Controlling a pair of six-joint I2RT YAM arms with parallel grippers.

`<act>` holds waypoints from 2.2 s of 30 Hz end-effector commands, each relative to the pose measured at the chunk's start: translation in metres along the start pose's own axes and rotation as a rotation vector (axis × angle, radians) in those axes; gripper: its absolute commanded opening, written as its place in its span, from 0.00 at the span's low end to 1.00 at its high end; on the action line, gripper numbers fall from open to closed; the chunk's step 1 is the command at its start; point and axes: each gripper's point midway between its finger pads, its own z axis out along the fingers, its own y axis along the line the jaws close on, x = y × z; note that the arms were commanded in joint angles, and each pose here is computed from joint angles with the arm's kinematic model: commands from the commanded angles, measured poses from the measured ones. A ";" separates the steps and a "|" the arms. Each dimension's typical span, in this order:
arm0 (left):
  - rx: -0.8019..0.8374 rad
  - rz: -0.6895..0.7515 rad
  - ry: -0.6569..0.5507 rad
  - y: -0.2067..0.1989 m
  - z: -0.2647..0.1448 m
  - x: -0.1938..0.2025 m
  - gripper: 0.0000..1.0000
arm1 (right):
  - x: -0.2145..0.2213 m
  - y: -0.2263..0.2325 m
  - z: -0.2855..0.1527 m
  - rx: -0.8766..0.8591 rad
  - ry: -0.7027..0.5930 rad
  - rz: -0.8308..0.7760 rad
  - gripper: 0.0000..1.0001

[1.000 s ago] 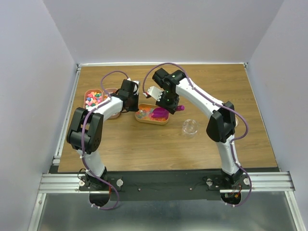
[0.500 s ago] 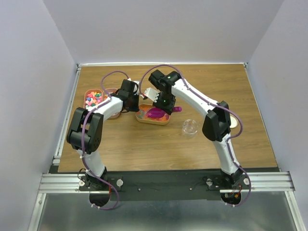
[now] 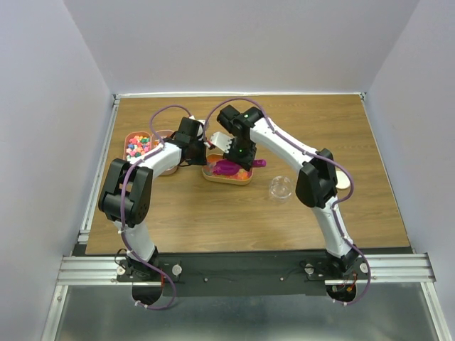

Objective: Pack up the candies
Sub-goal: Scoop the fake candies from the storage box.

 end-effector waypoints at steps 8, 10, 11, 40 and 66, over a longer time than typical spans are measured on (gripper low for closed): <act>0.052 -0.007 0.003 -0.012 0.000 0.002 0.22 | -0.020 0.006 0.021 -0.011 -0.102 -0.048 0.01; 0.053 -0.009 0.002 -0.011 -0.001 0.002 0.22 | -0.022 0.004 0.022 -0.005 -0.111 -0.049 0.01; 0.052 -0.007 -0.002 -0.011 -0.001 0.001 0.22 | -0.024 0.004 0.023 -0.002 -0.123 -0.050 0.01; 0.047 -0.101 -0.072 0.014 -0.014 -0.017 0.20 | -0.021 0.002 0.020 -0.029 -0.250 -0.036 0.01; 0.007 -0.121 -0.280 0.024 -0.054 -0.058 0.43 | -0.015 -0.006 0.010 -0.032 -0.443 -0.003 0.01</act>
